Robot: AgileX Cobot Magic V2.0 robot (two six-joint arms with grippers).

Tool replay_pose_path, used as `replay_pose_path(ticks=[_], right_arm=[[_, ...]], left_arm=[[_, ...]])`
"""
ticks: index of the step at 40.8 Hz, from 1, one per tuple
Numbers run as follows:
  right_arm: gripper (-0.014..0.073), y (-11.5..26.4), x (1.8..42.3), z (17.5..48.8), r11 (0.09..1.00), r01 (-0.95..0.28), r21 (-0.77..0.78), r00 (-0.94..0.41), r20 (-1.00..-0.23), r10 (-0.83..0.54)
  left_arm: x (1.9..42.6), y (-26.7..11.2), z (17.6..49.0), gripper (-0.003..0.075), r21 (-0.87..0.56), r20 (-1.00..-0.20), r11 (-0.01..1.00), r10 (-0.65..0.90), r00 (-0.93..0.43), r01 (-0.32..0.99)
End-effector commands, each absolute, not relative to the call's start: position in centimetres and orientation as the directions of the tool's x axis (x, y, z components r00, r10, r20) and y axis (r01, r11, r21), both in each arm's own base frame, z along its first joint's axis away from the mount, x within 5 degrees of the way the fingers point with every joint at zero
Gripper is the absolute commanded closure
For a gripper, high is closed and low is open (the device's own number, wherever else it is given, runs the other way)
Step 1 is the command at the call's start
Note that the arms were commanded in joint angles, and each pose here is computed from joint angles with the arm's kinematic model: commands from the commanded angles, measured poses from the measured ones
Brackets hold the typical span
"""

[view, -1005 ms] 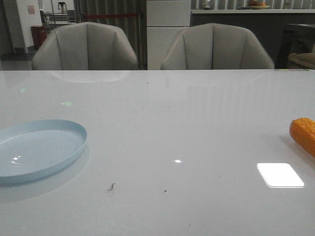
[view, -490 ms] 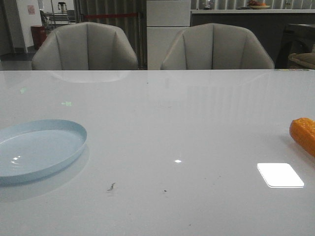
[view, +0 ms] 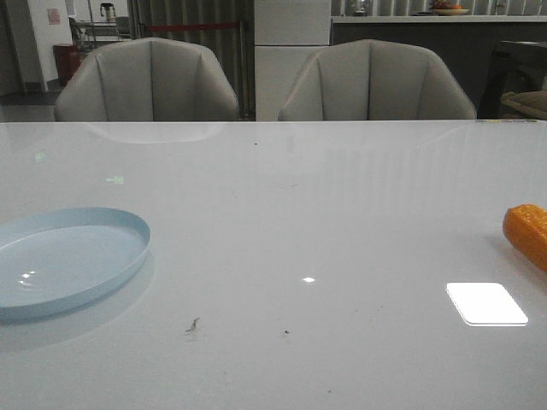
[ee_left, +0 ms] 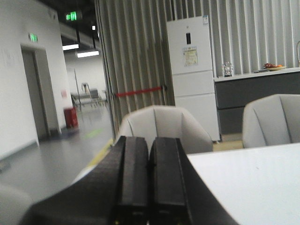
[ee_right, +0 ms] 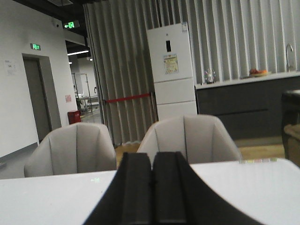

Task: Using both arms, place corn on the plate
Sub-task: 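Lower the left gripper toward the rim of the light blue plate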

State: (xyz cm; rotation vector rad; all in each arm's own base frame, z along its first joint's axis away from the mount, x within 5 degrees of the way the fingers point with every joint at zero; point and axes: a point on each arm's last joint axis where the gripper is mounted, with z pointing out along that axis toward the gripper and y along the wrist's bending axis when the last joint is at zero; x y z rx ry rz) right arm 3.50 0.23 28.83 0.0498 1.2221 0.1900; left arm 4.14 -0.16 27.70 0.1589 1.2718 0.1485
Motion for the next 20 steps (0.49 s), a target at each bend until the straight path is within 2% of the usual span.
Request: replay_pose_path(ticks=[1,9,13,20], right_arm=[[0.0568,0.2,2.5,33.7,0.996,-0.083,0.039,0.409,-0.91,0.07],[0.0568,0.2,5.5,38.0,0.999,-0.039,-0.023,0.234,-0.972,-0.013],[0.0568,0.3,8.6,38.0,0.999,-0.037,-0.025,0.092,-0.996,-0.021],[0.0567,0.6,13.5,36.0,0.999,-0.043,-0.029,-0.092,-0.995,-0.033]], left_arm=[[3.7,-0.2,32.4,0.0634,0.248,-0.899,0.967,0.252,0.359,-0.058],[6.4,-0.1,36.7,0.0634,0.255,-0.939,0.966,0.256,0.231,-0.036],[8.9,-0.2,36.6,0.0634,0.26,-0.958,0.965,0.26,0.12,-0.01],[12.5,-0.3,35.0,0.0629,0.251,-0.967,0.967,0.252,-0.027,0.032]])
